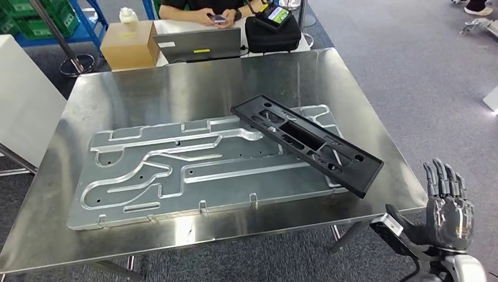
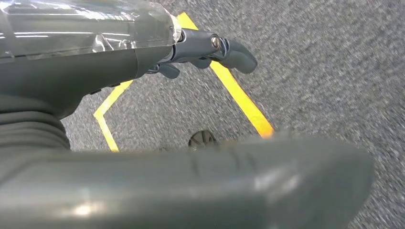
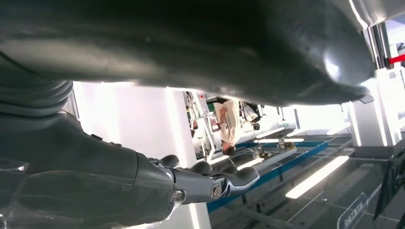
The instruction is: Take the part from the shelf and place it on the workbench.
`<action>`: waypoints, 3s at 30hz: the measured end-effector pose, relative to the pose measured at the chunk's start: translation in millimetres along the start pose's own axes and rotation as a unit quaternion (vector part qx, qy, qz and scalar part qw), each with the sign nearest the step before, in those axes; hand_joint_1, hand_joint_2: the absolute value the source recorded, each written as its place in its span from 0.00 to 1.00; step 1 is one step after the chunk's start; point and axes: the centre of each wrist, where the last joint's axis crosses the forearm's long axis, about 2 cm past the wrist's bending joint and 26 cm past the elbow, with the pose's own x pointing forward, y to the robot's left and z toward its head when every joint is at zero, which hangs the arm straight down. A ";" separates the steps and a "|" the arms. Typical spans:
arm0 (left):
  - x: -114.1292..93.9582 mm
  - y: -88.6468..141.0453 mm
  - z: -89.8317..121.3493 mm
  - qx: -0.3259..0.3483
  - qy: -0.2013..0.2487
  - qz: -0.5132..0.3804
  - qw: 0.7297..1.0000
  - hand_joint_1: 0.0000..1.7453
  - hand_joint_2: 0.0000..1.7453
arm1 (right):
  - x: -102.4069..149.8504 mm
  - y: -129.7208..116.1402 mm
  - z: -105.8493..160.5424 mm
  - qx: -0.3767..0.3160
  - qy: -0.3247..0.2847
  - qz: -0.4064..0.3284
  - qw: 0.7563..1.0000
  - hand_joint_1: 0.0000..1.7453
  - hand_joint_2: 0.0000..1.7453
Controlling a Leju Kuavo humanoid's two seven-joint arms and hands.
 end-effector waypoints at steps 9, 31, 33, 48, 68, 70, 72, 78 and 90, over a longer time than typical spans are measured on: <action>10.1 6.7 -5.2 -0.019 -0.026 0.024 0.999 0.00 0.00 | -16.8 -8.1 -13.7 0.001 -0.011 0.009 1.000 0.00 0.00; -22.6 -50.9 25.1 -0.144 -0.039 0.021 0.989 0.00 0.00 | -17.3 10.0 -28.6 0.051 -0.045 -0.007 0.998 0.00 0.00; -22.6 -50.6 24.9 -0.149 -0.040 0.017 0.988 0.00 0.00 | -18.1 9.7 -24.4 0.054 -0.044 -0.005 0.998 0.00 0.00; -21.4 -52.4 25.2 -0.184 -0.051 -0.024 0.981 0.00 0.00 | -43.2 -33.6 12.4 0.068 -0.025 0.002 0.997 0.00 0.00; -18.0 -51.5 23.7 -0.188 -0.060 -0.033 0.980 0.00 0.00 | -31.7 -19.2 24.7 0.053 0.048 -0.152 0.986 0.00 0.00; -15.7 -51.1 22.8 -0.187 -0.065 -0.031 0.980 0.00 0.00 | -29.8 -14.6 25.8 0.054 0.054 -0.164 0.984 0.00 0.00; -14.1 -50.5 22.0 -0.186 -0.068 -0.030 0.980 0.00 0.00 | -27.9 -11.2 26.0 0.055 0.057 -0.171 0.982 0.00 0.00; -13.7 -50.5 21.8 -0.181 -0.072 -0.023 0.981 0.00 0.00 | -24.9 -0.4 27.5 0.067 0.068 -0.199 0.975 0.00 0.00; -13.9 -51.2 22.3 -0.162 -0.068 -0.013 0.984 0.00 0.00 | -13.0 27.8 21.5 0.088 0.073 -0.235 0.965 0.00 0.00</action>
